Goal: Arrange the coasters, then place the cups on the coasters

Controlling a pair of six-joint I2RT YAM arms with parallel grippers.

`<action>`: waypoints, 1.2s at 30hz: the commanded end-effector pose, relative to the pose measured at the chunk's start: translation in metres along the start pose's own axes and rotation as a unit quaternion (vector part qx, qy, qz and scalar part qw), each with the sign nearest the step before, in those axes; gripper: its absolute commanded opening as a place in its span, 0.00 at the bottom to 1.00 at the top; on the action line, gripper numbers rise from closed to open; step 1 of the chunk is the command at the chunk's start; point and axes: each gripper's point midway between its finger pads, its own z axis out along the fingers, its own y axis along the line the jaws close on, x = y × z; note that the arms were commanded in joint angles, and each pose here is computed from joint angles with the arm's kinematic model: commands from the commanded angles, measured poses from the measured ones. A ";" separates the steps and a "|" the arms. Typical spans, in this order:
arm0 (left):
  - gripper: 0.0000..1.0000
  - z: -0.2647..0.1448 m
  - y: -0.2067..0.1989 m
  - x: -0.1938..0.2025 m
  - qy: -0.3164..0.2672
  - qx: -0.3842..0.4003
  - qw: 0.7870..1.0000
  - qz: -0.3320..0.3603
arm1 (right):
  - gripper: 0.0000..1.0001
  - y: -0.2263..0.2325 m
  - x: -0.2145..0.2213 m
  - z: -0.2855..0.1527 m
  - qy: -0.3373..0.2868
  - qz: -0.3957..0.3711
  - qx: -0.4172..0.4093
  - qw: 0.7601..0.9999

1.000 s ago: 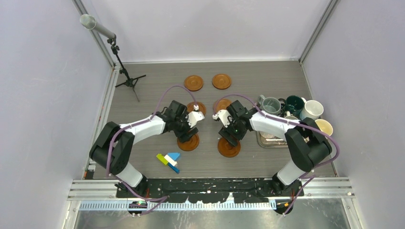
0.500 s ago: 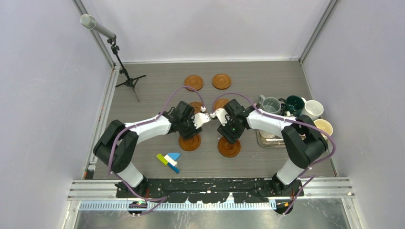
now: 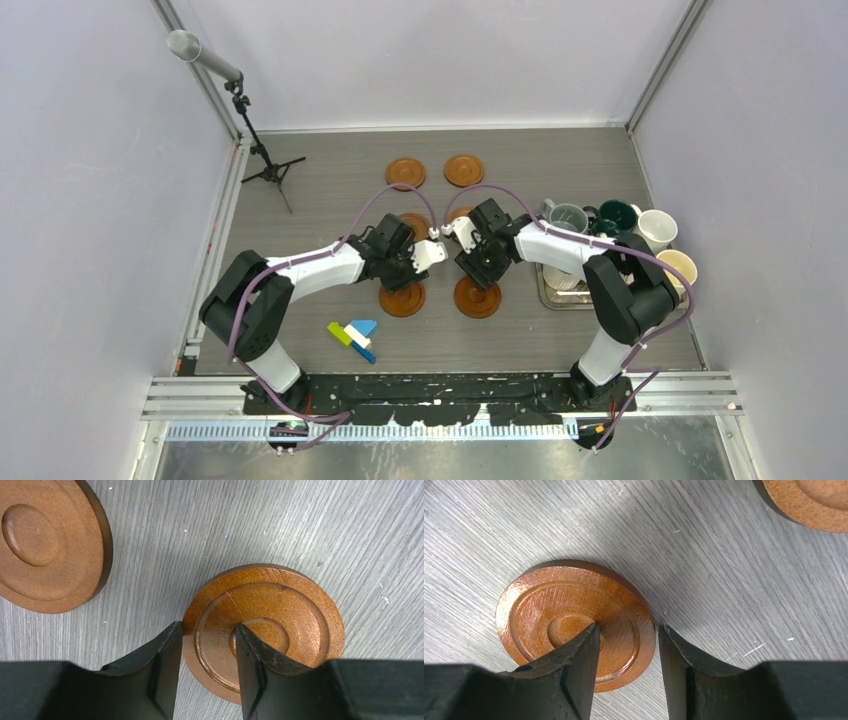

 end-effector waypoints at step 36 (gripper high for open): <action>0.55 0.008 -0.021 0.009 0.063 0.048 0.997 0.002 | 0.58 -0.011 -0.007 0.004 -0.008 0.003 0.024 1.000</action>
